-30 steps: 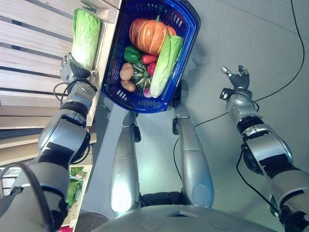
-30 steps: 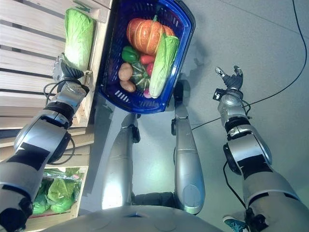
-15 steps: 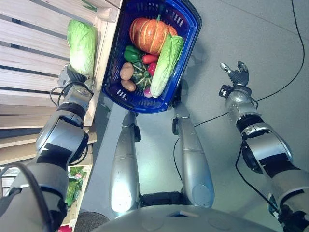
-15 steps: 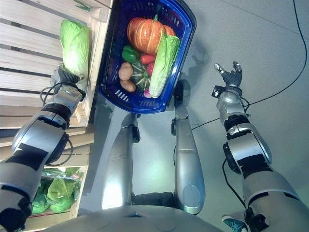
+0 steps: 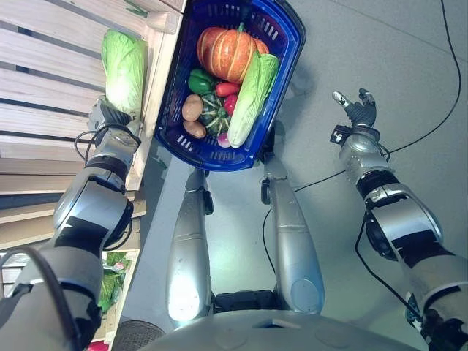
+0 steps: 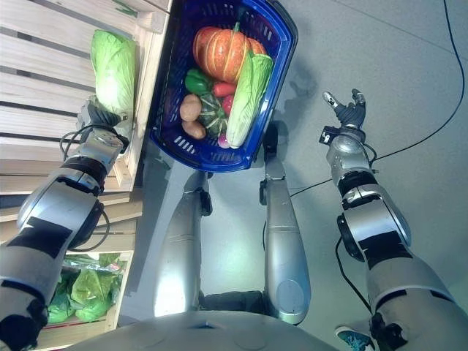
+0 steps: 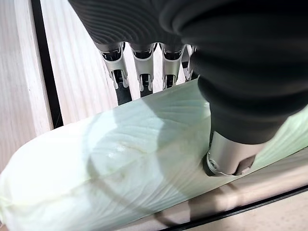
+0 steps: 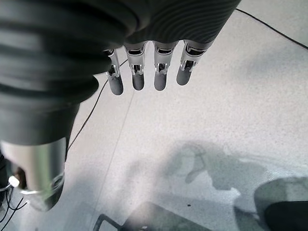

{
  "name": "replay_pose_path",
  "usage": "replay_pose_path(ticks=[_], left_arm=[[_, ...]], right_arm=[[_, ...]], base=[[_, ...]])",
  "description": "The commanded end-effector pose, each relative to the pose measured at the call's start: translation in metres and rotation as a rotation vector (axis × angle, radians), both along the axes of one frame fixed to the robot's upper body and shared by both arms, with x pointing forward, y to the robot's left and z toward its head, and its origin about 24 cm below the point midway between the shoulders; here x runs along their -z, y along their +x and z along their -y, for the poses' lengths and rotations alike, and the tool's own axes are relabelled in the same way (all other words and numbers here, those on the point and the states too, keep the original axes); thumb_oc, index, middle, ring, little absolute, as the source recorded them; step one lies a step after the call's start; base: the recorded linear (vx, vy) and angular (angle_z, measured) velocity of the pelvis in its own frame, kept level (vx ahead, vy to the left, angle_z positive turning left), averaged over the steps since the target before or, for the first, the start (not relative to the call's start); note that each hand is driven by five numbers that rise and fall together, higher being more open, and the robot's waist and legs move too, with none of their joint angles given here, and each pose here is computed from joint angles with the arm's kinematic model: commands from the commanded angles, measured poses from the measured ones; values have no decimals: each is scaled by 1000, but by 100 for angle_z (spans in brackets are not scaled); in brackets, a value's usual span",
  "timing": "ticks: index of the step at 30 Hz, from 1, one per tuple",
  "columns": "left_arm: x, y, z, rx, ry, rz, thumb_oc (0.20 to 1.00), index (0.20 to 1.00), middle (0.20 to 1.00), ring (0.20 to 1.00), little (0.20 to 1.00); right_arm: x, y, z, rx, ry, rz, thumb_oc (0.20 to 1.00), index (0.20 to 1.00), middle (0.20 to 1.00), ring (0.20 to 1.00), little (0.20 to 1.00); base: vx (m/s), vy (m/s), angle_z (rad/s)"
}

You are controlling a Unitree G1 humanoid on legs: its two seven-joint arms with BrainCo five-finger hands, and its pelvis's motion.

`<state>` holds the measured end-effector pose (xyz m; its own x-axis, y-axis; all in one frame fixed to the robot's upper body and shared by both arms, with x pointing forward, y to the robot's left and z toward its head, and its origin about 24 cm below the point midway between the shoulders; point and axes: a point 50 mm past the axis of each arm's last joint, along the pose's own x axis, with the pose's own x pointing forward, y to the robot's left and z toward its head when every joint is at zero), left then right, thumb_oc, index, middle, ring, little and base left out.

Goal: Pick up fruits and vegetables into the basket

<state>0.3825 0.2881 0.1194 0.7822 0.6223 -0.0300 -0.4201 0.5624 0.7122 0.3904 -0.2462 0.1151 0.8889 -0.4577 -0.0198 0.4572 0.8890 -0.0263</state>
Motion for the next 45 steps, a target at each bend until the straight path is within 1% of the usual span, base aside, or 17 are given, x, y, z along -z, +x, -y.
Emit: replay_pose_path(ticks=[1,4,5,8,11,13,14,17,20,22,27,33,35,36,39,43,45], left_arm=[[22,-9,-1,-58,-223,102,200,200,200,200,200],[12,-7,0,-40,-280,261,200,200,200,200,200],[5,-6,2,-31,-302,351,200,200,200,200,200],[-5,-6,9,-6,-311,496,200,200,200,200,200],[-15,-7,17,9,-303,596,200,200,200,200,200],[-19,-7,19,12,-303,626,200,200,200,200,200],[-27,-8,22,23,-284,687,200,200,200,200,200],[-36,-8,27,38,-259,742,200,200,200,200,200],[-48,-9,35,72,-188,798,200,200,200,200,200],[-63,-10,46,151,-101,863,200,200,200,200,200],[-82,-13,72,316,52,924,200,200,200,200,200],[-96,-16,93,479,232,925,200,200,200,200,200],[-101,-18,98,531,271,918,200,200,200,200,200],[-101,-18,98,531,271,918,200,200,200,200,200],[-108,-21,109,641,331,902,200,200,200,200,200],[-110,-25,123,750,390,873,200,200,200,200,200],[-110,-26,125,776,408,854,200,200,200,200,200]], right_arm=[[8,-4,-8,-39,34,49,1000,1000,1000,1000,1000],[4,-3,-17,-112,41,100,1000,1000,1000,1000,1000],[3,-4,-20,-141,45,126,1000,1000,1000,1000,1000],[1,-6,-26,-172,56,173,1000,1000,1000,1000,1000],[0,-9,-29,-192,62,203,1000,1000,1000,1000,1000],[-1,-9,-30,-197,63,212,1000,1000,1000,1000,1000],[-3,-10,-31,-204,68,225,1000,1000,1000,1000,1000],[-4,-11,-32,-212,69,238,1000,1000,1000,1000,1000],[-7,-12,-36,-229,74,259,1000,1000,1000,1000,1000],[-13,-14,-42,-287,77,294,1000,1000,1000,1000,1000],[-21,-20,-60,-450,76,342,1000,1000,1000,1000,1000],[-34,-27,-77,-600,67,402,1000,1000,1000,1000,1000],[-39,-30,-83,-643,66,418,1000,1000,1000,1000,1000],[-39,-30,-83,-643,66,418,1000,1000,1000,1000,1000],[-45,-33,-91,-723,67,431,1000,1000,1000,1000,1000],[-50,-38,-100,-777,78,440,1000,1000,1000,1000,1000],[-51,-38,-101,-795,89,443,1000,1000,1000,1000,1000]], base=[[0,0,0],[-5,-14,1],[-17,-42,3],[-22,-37,5],[-18,-27,4],[-7,-15,5],[0,0,0],[0,0,0],[0,0,0],[0,0,0],[0,0,0],[0,0,0],[0,0,0],[0,0,0],[0,0,0],[0,0,0],[0,0,0]])
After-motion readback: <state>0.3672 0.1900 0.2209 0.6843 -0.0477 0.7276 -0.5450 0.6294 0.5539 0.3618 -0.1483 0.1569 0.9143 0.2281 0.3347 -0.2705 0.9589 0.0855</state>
